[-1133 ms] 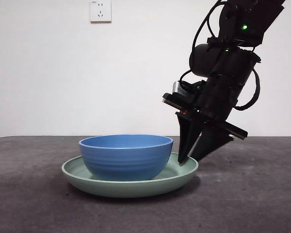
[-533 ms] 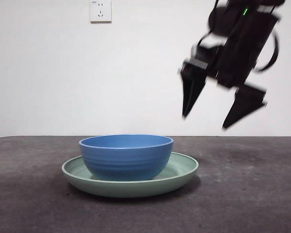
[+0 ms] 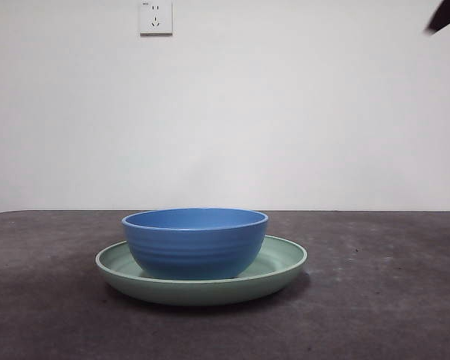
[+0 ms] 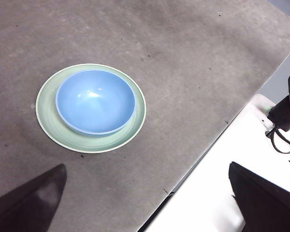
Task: Pick up the blue bowl, put it on the green plate, put it on desk
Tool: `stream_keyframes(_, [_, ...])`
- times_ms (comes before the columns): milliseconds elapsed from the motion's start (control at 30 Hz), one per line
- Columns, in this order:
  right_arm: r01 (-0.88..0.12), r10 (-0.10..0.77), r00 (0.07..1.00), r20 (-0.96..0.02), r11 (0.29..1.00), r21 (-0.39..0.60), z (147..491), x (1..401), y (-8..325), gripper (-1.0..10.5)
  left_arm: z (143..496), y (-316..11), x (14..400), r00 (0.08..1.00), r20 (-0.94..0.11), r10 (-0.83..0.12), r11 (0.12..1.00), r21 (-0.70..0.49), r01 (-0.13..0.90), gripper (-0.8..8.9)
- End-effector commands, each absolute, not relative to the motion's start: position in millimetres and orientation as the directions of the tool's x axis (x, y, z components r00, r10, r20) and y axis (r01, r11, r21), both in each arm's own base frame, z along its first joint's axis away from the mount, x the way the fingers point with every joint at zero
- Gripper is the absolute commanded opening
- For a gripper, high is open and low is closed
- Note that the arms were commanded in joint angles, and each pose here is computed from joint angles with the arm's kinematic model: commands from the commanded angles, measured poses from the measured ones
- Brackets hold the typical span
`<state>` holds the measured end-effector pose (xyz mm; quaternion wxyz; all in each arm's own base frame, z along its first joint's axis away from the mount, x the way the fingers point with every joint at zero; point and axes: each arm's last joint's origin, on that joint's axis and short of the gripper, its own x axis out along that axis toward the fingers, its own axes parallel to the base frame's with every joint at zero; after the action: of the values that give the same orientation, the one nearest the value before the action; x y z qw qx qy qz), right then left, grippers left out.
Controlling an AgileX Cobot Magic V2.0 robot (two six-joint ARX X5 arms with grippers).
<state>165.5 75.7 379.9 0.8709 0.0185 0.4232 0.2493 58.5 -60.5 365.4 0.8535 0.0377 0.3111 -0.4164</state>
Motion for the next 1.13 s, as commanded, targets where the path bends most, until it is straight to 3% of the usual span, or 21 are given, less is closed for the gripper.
stream_keyframes(33, [-0.442,0.438,0.549,-0.712,0.875,0.198,392,139,67,6.0,368,-62,59,0.458,-0.554,-0.695,0.644,-0.196,0.739,7.82])
stream_keyframes(400, [-0.506,0.510,0.703,-0.497,0.849,0.155,415,38,23,6.0,366,-68,66,0.444,-0.581,-0.682,0.660,-0.228,0.715,7.82])
stream_keyframes(567, [-0.517,0.528,0.734,-0.427,0.842,0.152,416,14,12,6.0,365,-70,68,0.439,-0.590,-0.678,0.666,-0.239,0.707,7.81])
stream_keyframes(800, [-0.515,0.531,0.733,-0.425,0.841,0.162,414,7,9,6.0,365,-70,68,0.439,-0.591,-0.677,0.666,-0.239,0.707,7.69])
stream_keyframes(867, [-0.516,0.531,0.733,-0.425,0.841,0.162,414,7,9,5.9,365,-70,68,0.439,-0.591,-0.676,0.667,-0.238,0.706,6.79])
stream_keyframes(900, [-0.516,0.532,0.732,-0.426,0.841,0.162,414,7,9,5.2,365,-70,68,0.440,-0.593,-0.675,0.667,-0.236,0.707,5.64])
stream_keyframes(933, [-0.516,0.531,0.731,-0.430,0.841,0.162,413,7,9,3.9,364,-70,68,0.443,-0.595,-0.671,0.670,-0.232,0.705,4.31])
stream_keyframes(1000, [-0.515,0.529,0.730,-0.432,0.842,0.162,413,7,9,-0.3,364,-70,68,0.452,-0.598,-0.662,0.679,-0.223,0.699,0.56])
stream_keyframes(1033, [-0.515,0.529,0.731,-0.430,0.842,0.162,413,7,9,0.4,364,-69,69,0.460,-0.600,-0.654,0.687,-0.217,0.693,0.14])
stream_keyframes(1133, [-0.516,0.532,0.735,-0.420,0.841,0.161,414,8,9,0.4,364,-69,69,0.481,-0.603,-0.636,0.704,-0.197,0.682,0.19])
